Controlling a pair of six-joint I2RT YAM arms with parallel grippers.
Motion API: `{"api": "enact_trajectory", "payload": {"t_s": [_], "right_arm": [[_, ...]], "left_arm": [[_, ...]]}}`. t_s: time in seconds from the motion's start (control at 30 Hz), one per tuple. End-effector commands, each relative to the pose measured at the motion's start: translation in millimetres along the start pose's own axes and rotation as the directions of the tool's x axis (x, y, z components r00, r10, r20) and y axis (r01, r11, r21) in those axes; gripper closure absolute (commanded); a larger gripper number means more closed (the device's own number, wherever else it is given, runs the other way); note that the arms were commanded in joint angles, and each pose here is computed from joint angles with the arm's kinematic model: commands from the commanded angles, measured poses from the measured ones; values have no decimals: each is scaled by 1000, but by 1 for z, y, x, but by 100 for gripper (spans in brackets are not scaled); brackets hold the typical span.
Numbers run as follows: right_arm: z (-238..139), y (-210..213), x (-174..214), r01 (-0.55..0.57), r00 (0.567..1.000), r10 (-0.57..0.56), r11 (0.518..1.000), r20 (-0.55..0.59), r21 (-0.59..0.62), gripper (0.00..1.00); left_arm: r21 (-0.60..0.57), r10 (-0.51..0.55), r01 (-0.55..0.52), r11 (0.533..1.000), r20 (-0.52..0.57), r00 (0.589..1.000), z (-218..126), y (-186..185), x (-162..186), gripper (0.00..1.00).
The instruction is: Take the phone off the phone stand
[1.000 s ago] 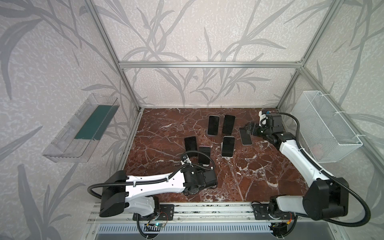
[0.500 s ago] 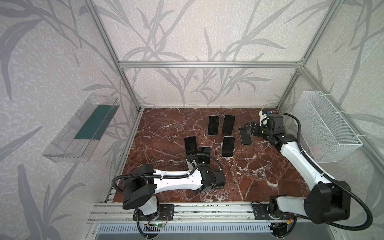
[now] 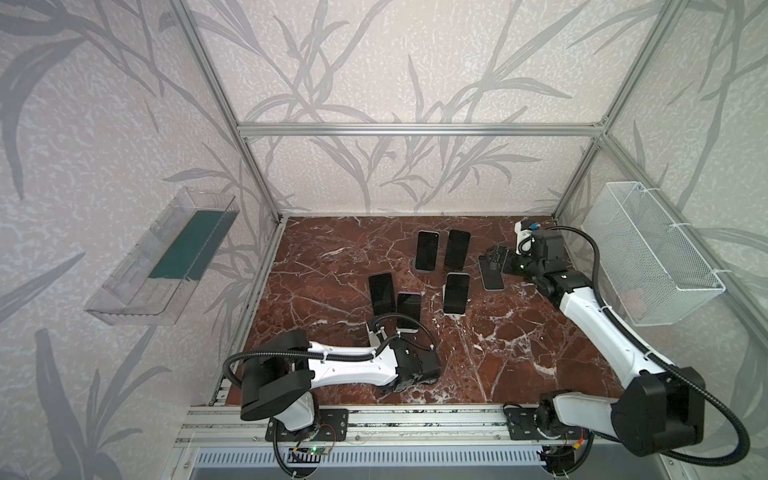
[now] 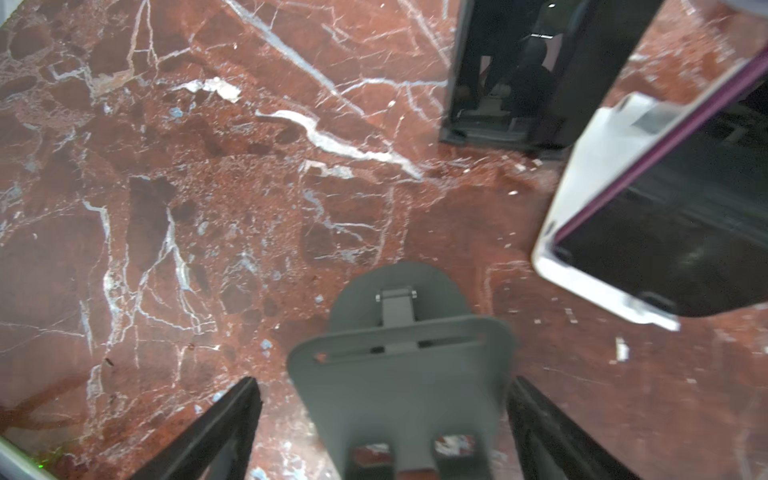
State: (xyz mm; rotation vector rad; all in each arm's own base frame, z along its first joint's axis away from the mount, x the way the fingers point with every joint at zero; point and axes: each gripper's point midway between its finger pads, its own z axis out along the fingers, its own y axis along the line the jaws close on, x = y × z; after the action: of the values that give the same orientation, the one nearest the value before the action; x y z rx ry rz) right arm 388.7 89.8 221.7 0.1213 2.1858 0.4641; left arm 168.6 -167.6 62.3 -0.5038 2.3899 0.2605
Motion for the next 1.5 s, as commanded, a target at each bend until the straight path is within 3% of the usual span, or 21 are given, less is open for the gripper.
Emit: {"api": "enact_trajectory", "payload": {"t_s": [0.0,0.3,0.57,0.97,1.2,1.47], "right_arm": [[-2,4,-5,18,999,-17,1000,32,-10,6],[0,3,-2,28,999,-28,1000,23,8,7],[-2,3,-2,31,999,-32,999,28,11,8],[-9,5,-6,33,998,-34,999,52,9,8],[-10,5,-8,27,997,-28,1000,65,11,8],[-13,6,-9,33,997,-34,999,68,9,8]], "left_arm": [[32,-19,18,999,28,999,0,0,-9,8],[86,9,-11,996,25,1000,14,-6,-10,23],[93,14,-19,996,49,999,22,9,-18,47],[95,-3,-5,995,82,997,22,30,-33,51],[33,-82,80,996,65,995,30,61,-46,51],[36,-151,149,988,73,986,26,84,-92,53]]}}
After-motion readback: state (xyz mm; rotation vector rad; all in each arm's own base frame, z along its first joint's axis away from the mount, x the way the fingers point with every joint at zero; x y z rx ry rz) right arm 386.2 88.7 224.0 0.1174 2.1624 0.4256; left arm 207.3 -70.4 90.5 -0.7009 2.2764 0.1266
